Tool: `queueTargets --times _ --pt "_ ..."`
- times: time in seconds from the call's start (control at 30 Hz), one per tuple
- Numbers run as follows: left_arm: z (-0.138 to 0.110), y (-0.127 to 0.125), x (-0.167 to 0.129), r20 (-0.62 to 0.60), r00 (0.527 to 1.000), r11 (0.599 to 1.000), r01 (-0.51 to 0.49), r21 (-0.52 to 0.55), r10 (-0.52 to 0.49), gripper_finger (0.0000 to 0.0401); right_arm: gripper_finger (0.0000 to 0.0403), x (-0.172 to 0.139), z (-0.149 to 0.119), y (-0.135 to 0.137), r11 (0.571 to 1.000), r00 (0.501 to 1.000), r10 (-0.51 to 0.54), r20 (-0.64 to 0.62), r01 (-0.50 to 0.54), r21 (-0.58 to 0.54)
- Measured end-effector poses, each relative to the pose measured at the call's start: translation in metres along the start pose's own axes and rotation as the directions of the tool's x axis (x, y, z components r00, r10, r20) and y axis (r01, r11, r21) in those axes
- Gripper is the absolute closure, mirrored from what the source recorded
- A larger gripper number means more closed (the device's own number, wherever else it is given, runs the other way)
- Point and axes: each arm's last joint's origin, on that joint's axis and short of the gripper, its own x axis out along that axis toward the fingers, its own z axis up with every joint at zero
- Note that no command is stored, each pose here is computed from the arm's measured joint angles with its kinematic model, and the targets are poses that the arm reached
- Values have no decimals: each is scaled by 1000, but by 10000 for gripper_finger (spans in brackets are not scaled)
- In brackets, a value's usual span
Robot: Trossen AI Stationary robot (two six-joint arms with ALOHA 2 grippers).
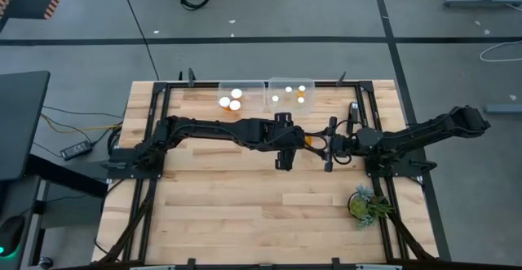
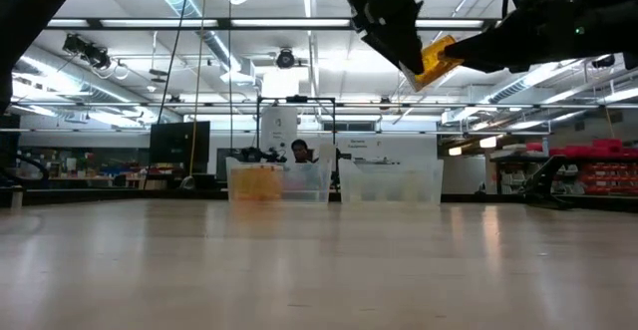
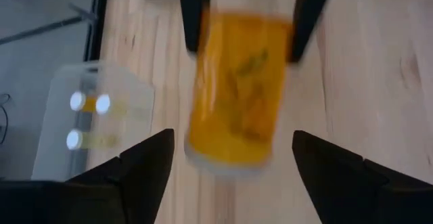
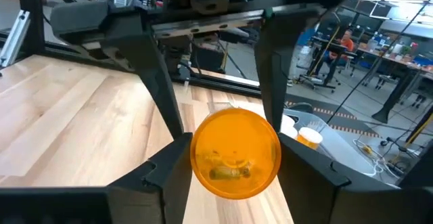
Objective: Pick and place medicine bottles into bin by pill shape (circle, oval)
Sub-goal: Adjust the large orange pill bottle on the transparent bin
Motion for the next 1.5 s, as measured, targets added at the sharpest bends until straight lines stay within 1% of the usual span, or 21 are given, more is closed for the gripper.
queueTargets --times 0.23,0.43,0.5,0.6,0.7,0.77,0.87,1.0,1.07,1.13,1.17,1.27,1.4,1.5 --pt "-2 6 -17 -19 1000 1000 17 -24 -18 106 201 -7 3 -3 1000 1000 -2 2 2 24" --pt "-7 4 -17 -58 996 997 62 -56 -65 120 201 -11 2 -4 999 1000 5 -24 -4 42" --pt "-14 0 -10 -88 994 996 67 -64 -73 124 201 -12 2 -4 999 1000 12 -27 -11 43" --pt "-31 -9 6 -159 984 995 73 -63 -82 131 201 -13 1 -4 999 999 22 -30 -21 43" --pt "-46 -17 22 -165 983 995 72 -68 -83 139 201 -13 2 -4 999 999 25 -28 -24 44" --pt "-56 -23 33 -151 984 994 89 -62 -98 146 201 -14 2 -4 999 999 24 -22 -23 45" --pt "-68 -28 39 -142 984 993 104 -54 -111 157 201 -15 3 -5 999 1000 23 -18 -22 47" --pt "-74 -23 29 -35 995 993 92 -79 -95 174 201 -20 6 -7 999 1000 18 -4 -18 52" --pt "-76 -19 26 73 995 991 79 -110 -72 181 201 -22 7 -8 998 1000 16 4 -16 55" --pt "-82 -19 23 159 985 988 87 -125 -66 186 201 -24 9 -9 998 1000 18 20 -19 60" --pt "-82 -17 22 227 972 986 91 -136 -59 188 201 -25 9 -9 998 999 21 27 -22 62" --pt "-89 -13 22 359 932 980 112 -162 -48 190 201 -26 13 -9 996 996 56 66 -60 65" --pt "-96 -8 30 486 873 971 150 -185 -43 181 201 -29 17 -9 992 988 98 123 -106 63" --pt "-94 -1 28 611 791 964 190 -183 -40 172 201 -30 22 -9 987 975 135 176 -147 57"
